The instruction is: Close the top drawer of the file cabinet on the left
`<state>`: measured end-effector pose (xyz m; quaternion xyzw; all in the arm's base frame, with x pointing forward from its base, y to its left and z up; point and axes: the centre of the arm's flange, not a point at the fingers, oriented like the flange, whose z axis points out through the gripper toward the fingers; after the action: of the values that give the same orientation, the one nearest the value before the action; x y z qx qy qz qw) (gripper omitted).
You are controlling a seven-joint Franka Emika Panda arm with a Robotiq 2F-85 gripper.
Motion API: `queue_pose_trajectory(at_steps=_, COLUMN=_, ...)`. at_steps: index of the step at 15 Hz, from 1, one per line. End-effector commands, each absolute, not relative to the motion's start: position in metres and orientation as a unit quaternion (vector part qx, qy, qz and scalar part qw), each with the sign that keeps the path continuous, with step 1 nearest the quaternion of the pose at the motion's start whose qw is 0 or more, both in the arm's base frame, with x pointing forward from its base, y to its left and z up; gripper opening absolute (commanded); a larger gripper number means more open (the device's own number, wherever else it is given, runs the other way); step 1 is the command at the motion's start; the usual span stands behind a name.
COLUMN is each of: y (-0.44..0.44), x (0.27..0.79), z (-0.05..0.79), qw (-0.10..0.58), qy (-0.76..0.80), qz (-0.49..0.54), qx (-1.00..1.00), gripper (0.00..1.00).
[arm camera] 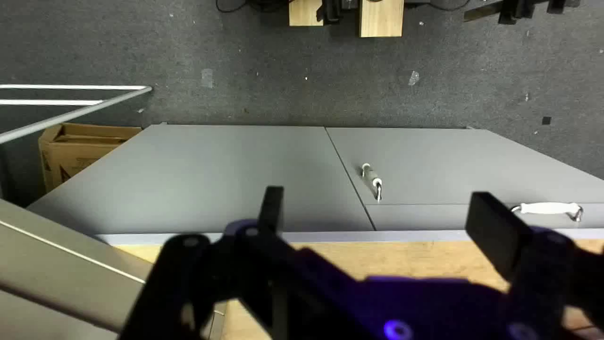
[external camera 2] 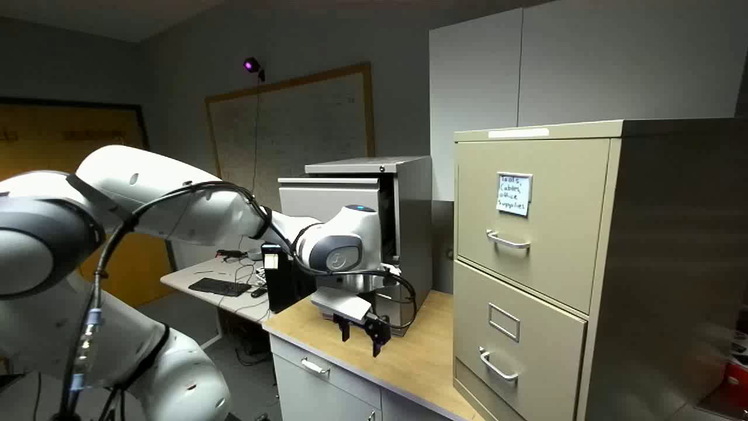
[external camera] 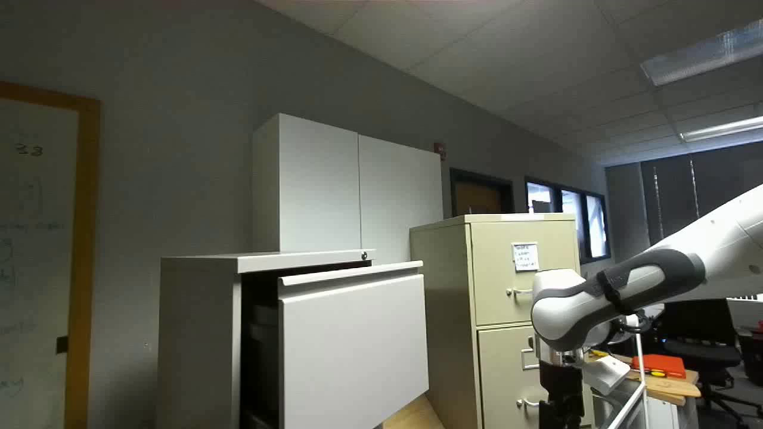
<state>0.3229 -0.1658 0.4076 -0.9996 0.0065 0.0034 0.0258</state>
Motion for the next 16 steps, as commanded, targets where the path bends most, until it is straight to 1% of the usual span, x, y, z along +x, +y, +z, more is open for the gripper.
queue_pose_trajectory(at_steps=1, y=-0.166, x=0.323, z=0.408, qw=0.026, qy=0.007, qz=0.003, qx=-1.0, gripper=1.0)
queue_pose_trajectory(at_steps=8, y=-0.166, x=0.323, z=0.408, qw=0.026, qy=0.007, qz=0.003, qx=-1.0, gripper=1.0)
queue_pose_trajectory(at_steps=10, y=-0.166, x=0.325, z=0.408, qw=0.016, qy=-0.005, qz=-0.002, qx=-1.0, gripper=1.0)
queue_pose_trajectory(at_steps=16, y=-0.138, x=0.351, z=0.435, qw=-0.028, qy=-0.045, qz=-0.076, qx=-0.996, gripper=1.0)
